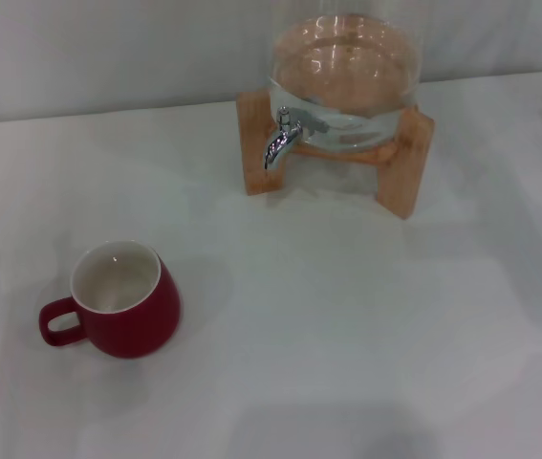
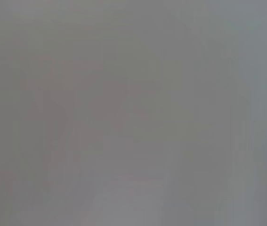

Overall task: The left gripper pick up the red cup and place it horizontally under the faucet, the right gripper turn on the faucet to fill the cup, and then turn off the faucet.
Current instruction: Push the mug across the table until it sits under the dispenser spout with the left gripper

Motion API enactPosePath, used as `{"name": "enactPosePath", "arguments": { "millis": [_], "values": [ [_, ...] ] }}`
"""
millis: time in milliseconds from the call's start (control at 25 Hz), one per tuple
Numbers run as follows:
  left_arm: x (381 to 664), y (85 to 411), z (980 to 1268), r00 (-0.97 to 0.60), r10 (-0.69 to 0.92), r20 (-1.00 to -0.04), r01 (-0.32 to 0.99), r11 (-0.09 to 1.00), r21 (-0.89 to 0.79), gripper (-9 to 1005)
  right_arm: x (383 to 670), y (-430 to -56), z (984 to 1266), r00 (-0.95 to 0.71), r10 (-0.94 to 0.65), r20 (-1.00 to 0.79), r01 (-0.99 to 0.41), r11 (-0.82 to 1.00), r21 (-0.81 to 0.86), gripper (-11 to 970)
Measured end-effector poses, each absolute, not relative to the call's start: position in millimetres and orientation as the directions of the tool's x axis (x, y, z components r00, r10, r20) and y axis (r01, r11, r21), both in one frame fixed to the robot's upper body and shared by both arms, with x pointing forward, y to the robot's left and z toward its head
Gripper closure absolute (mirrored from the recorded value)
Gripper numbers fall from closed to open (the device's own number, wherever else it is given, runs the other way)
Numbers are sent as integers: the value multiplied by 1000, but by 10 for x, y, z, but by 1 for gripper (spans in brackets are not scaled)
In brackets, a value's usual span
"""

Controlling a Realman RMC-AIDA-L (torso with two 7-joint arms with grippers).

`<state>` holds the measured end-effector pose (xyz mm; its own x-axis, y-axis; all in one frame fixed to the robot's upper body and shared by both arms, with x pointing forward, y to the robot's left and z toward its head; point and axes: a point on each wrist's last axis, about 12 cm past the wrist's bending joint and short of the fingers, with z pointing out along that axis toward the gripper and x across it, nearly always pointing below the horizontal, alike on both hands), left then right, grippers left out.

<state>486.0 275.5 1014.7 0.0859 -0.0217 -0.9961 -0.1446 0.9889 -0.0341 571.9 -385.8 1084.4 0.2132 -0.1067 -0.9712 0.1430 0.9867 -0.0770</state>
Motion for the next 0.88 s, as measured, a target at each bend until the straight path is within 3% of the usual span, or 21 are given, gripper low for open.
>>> {"name": "enactPosePath", "arguments": {
  "millis": [560, 880],
  "values": [
    [4629, 2579, 9987, 21, 44, -999, 23, 999, 45, 112, 5749, -3883, 10883, 223, -106, -969, 156, 985, -72, 257],
    [4392, 2580, 9970, 54, 74, -996, 26, 997, 76, 113, 5788, -3908, 10918, 223, -109, -969, 163, 984, -73, 257]
  ]
}}
